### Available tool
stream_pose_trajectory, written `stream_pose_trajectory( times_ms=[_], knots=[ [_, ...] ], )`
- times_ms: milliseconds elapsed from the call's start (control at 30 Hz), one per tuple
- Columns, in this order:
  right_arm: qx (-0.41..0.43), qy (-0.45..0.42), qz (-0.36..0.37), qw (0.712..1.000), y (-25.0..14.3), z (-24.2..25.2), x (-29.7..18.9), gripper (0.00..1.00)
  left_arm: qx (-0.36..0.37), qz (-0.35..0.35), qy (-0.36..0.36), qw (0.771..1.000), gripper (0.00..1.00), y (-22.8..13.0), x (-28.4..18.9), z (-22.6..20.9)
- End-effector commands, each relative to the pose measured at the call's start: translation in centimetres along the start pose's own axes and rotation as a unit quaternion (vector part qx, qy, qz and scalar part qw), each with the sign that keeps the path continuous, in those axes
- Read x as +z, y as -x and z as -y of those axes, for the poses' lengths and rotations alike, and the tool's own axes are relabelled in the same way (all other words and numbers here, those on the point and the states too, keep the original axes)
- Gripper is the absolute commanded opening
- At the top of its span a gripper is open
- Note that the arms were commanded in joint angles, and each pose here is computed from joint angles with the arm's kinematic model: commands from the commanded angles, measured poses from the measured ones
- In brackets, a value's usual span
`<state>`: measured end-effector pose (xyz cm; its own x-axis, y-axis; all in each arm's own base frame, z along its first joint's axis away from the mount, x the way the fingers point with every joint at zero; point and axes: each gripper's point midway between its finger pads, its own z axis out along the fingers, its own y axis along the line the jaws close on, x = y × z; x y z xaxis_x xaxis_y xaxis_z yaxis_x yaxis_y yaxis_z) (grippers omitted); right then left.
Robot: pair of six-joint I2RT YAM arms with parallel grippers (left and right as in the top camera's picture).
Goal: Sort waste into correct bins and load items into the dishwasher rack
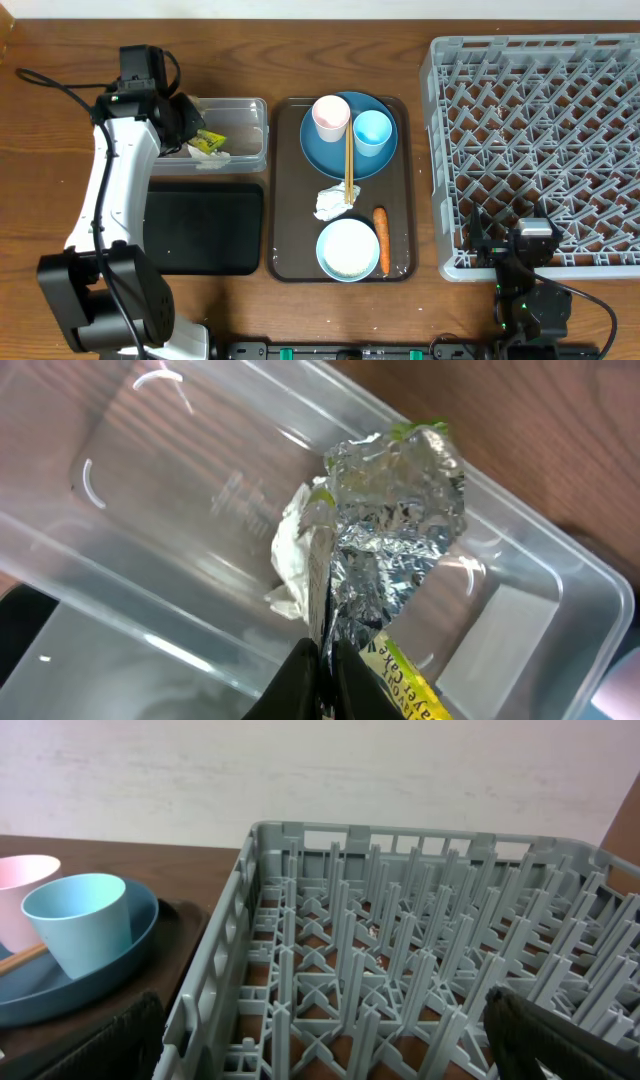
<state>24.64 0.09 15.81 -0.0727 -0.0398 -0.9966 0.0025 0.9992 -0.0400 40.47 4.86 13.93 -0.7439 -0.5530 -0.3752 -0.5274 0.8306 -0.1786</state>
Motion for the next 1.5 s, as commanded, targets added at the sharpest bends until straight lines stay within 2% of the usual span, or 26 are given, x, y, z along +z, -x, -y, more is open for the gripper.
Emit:
stream_pose_trajectory(
  times_ms=[0, 233, 667, 700, 733, 767, 800, 967, 1167, 1467],
  knots=[
    [-0.003, 0.003, 0.0, 1.0, -0.1, -0.2, 0.0, 0.99, -0.005, 0.012, 0.012, 1.0, 0.09, 1.0, 0.4, -0.3],
    [-0.003, 0.003, 0.0, 1.0, -0.1, -0.2, 0.0, 0.99, -0.005, 0.019, 0.033, 0.999, 0.09, 1.6, 2.1, -0.8],
    [-0.003, 0.003, 0.0, 1.0, -0.1, -0.2, 0.0, 0.99, -0.006, 0.026, 0.03, 0.999, 0.09, 1.8, 3.5, -0.7],
    [-0.003, 0.003, 0.0, 1.0, -0.1, -0.2, 0.0, 0.99, -0.006, 0.025, 0.03, 0.999, 0.17, 1.8, 3.5, -0.7],
    [-0.003, 0.003, 0.0, 1.0, -0.1, -0.2, 0.0, 0.99, -0.006, 0.025, 0.03, 0.999, 0.35, 1.8, 3.5, -0.7],
    [-0.003, 0.003, 0.0, 1.0, -0.1, -0.2, 0.0, 0.99, -0.006, 0.026, 0.03, 0.999, 0.6, 1.8, 3.5, -0.7],
    [-0.003, 0.003, 0.0, 1.0, -0.1, -0.2, 0.0, 0.99, -0.006, 0.027, 0.029, 0.999, 0.66, 1.9, 3.4, -0.7],
    [-0.003, 0.003, 0.0, 1.0, -0.1, -0.2, 0.0, 0.99, -0.026, 0.043, 0.018, 0.999, 0.74, 2.5, 0.9, -0.3],
    [-0.003, 0.003, 0.0, 1.0, -0.1, -0.2, 0.0, 0.99, -0.029, 0.06, -0.041, 0.997, 0.74, 2.1, -4.6, 1.3],
    [-0.003, 0.003, 0.0, 1.0, -0.1, -0.2, 0.0, 0.99, 0.001, 0.043, -0.074, 0.996, 0.75, -2.0, -10.5, 2.5]
  ],
)
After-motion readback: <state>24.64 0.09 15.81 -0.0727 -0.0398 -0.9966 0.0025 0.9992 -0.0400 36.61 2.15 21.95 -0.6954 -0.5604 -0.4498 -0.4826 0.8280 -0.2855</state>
